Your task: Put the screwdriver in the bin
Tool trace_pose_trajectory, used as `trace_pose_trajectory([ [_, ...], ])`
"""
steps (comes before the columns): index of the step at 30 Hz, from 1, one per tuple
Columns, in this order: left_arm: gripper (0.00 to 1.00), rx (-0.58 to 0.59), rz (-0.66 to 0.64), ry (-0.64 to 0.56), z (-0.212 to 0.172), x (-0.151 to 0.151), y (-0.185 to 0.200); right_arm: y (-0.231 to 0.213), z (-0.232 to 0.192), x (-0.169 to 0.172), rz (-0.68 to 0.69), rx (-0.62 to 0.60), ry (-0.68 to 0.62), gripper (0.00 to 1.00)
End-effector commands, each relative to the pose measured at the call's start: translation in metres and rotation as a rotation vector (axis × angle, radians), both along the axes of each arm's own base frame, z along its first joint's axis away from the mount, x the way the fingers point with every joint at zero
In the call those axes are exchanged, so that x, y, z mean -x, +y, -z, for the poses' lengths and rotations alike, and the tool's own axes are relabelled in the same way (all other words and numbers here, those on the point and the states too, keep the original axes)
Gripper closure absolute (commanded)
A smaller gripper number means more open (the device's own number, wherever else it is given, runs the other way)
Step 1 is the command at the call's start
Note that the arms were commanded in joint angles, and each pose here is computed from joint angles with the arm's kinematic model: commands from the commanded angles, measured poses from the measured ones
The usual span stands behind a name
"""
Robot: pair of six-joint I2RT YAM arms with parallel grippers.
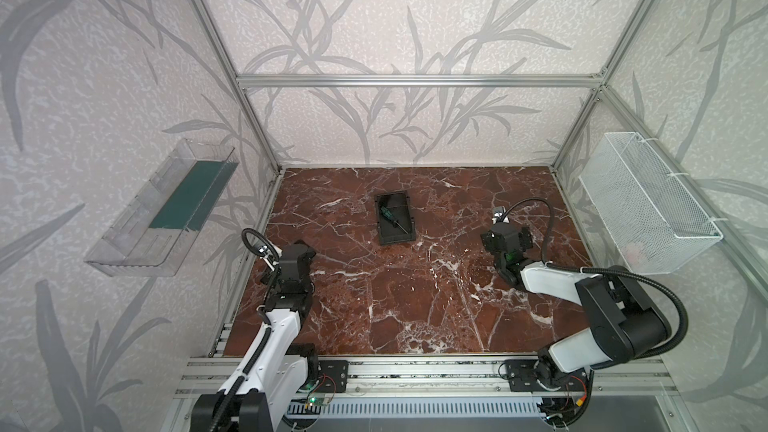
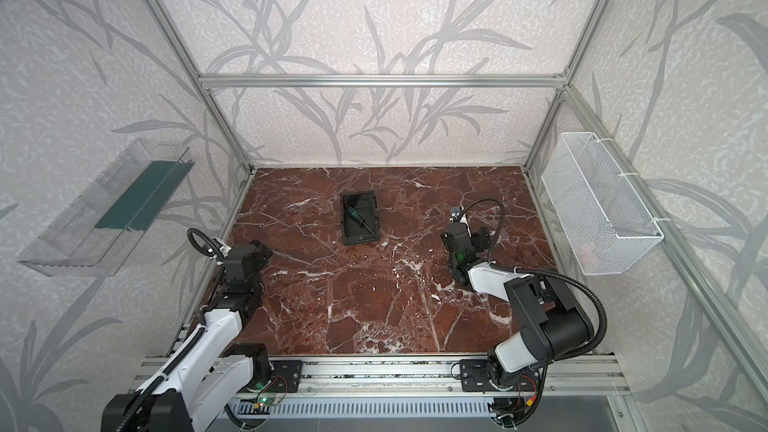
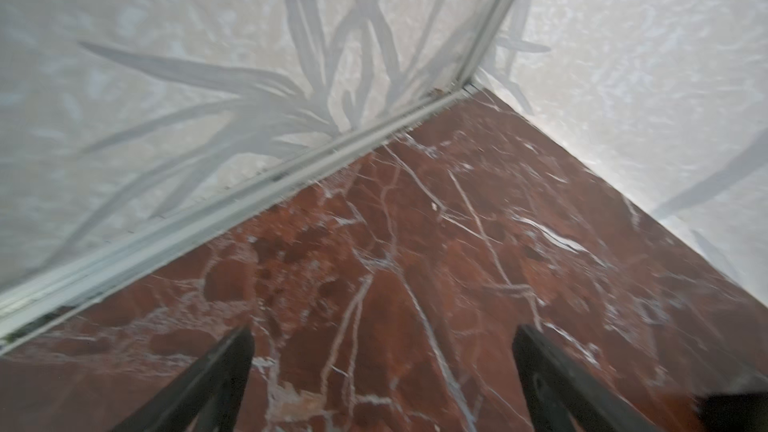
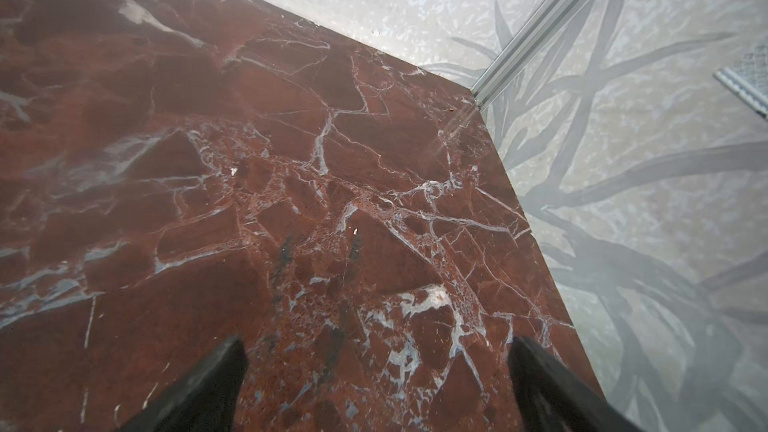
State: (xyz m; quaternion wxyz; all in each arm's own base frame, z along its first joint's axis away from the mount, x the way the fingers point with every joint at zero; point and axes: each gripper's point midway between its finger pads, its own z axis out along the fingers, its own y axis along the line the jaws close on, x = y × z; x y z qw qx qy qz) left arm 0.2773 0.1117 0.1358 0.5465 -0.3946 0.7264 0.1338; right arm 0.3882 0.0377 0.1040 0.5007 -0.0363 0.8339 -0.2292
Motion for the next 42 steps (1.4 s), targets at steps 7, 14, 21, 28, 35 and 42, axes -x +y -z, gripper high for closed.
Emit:
trace_pose_trajectory([
  [7,0.01,-0.375,-0.035,0.109,-0.006,-0.036,0.018,-0.017,-0.026,0.006,0.095,0.008,-0.164,0.01],
  [14,0.01,-0.505,0.026,0.192,-0.008,-0.065,-0.002,-0.018,-0.025,0.003,0.125,0.033,-0.207,0.01],
  [21,0.01,-0.456,0.102,0.148,-0.008,-0.062,-0.012,-0.016,-0.027,0.008,0.117,0.035,-0.231,0.01],
  [28,0.01,-0.330,0.157,0.097,0.005,-0.076,-0.023,-0.016,-0.027,0.009,0.115,0.032,-0.235,0.01],
  [35,0.01,-0.375,0.374,0.152,0.022,-0.110,-0.050,-0.015,-0.024,0.007,0.087,0.005,-0.219,0.01],
  [42,0.01,-0.374,0.468,0.028,0.026,-0.094,-0.066,-0.025,-0.013,0.006,-0.003,-0.176,-0.186,0.01],
])
